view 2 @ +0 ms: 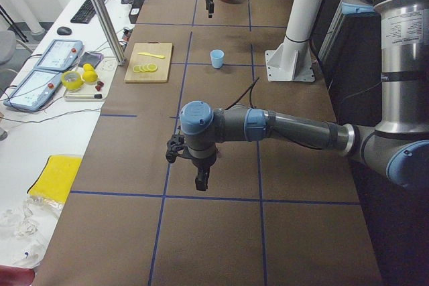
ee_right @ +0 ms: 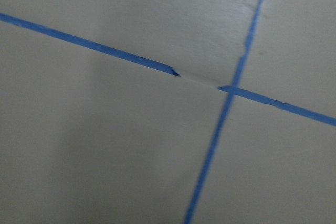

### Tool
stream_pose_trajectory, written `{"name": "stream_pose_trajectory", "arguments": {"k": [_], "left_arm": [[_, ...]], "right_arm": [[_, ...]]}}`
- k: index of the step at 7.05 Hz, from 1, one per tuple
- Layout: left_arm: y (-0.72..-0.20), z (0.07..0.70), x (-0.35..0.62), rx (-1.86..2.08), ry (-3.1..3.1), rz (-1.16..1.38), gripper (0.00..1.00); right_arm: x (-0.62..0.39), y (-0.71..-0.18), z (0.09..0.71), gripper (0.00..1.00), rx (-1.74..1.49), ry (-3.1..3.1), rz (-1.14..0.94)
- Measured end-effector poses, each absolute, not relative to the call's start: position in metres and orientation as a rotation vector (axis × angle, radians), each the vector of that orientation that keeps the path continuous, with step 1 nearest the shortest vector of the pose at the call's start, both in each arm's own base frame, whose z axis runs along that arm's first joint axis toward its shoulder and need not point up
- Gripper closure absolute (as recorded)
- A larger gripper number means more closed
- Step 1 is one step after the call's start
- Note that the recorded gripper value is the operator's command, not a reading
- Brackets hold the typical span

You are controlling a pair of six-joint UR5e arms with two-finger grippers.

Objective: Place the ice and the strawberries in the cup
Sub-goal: 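Move the right gripper back toward the pink ice bowl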

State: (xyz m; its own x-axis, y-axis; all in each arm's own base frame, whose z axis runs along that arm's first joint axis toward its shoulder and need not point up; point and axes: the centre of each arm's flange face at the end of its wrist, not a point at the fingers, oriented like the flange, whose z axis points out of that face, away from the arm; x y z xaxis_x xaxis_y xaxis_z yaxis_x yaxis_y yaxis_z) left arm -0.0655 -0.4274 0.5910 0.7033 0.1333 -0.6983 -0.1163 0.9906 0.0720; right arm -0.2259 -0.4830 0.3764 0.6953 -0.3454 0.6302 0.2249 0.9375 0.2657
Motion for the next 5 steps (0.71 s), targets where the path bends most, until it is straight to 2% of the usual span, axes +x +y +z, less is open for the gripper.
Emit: {"name": "stream_pose_trajectory", "arguments": {"k": [2,5], "left_arm": [[-0.427,0.589,-0.065,0.026,0.778,0.140,0.00],[-0.427,0.589,-0.065,0.027,0.778,0.140,0.00]], "right_arm": [[-0.096,-0.470,0.462,0.02,0.191,-0.755,-0.439],[-0.024,-0.433,0.542,0.02,0.183,-0.739,-0.544]]}}
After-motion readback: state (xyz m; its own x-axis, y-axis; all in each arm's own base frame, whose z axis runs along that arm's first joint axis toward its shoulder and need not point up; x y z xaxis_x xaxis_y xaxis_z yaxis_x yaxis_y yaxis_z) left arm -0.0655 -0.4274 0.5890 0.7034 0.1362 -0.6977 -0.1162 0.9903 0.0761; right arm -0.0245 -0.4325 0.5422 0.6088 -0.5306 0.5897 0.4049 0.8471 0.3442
